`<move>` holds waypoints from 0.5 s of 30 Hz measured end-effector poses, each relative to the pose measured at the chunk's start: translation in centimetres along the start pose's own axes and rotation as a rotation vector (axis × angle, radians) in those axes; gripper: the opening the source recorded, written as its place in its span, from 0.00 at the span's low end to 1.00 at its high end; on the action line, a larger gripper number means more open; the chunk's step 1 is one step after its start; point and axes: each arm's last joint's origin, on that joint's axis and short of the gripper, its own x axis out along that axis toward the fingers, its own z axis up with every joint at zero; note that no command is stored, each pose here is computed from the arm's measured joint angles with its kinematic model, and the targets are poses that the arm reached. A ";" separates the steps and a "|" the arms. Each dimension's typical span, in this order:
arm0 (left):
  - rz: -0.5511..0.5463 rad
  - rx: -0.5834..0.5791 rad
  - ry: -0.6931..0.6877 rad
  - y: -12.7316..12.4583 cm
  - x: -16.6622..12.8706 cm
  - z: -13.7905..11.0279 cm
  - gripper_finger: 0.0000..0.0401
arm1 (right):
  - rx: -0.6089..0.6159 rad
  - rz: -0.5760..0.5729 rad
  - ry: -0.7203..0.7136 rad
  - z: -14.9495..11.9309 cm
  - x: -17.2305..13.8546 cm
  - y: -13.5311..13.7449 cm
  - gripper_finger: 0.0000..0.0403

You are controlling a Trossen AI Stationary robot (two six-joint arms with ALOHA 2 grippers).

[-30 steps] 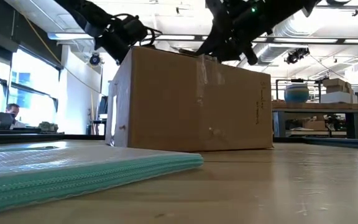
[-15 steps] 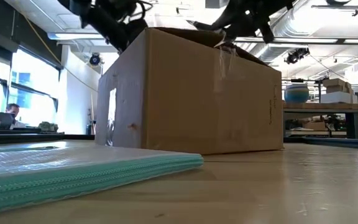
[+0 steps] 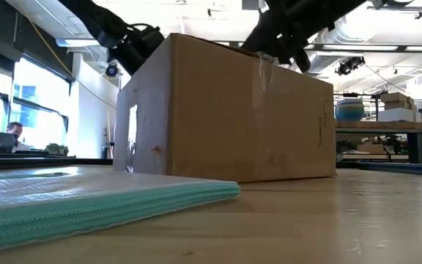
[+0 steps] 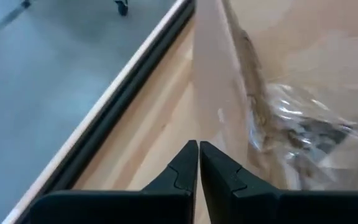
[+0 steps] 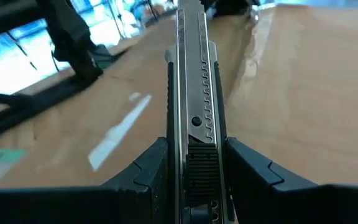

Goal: Unpack boxes
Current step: Open the cardboard box using the black cutter

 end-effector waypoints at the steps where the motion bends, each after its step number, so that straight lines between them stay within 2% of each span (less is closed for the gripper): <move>1: -0.027 -0.001 0.020 0.0 0.5 -0.3 0.00 | 0.000 -0.010 0.016 -0.1 0.0 -0.1 0.28; 4: -0.098 -0.013 0.024 -0.3 1.0 -0.4 0.00 | -0.012 -0.050 0.062 -0.6 -0.1 -0.5 0.28; 7: -0.099 -0.019 0.033 -0.8 0.5 -0.4 0.00 | -0.046 -0.105 0.100 -1.0 -0.3 -1.0 0.28; 12: -0.091 -0.041 0.054 -1.7 -2.4 -0.6 0.00 | -0.116 -0.183 0.156 -0.7 -0.6 -2.6 0.28; 15: -0.098 -0.019 0.010 -2.7 -4.9 -0.2 0.00 | -0.181 -0.212 0.169 0.0 -1.3 -3.8 0.28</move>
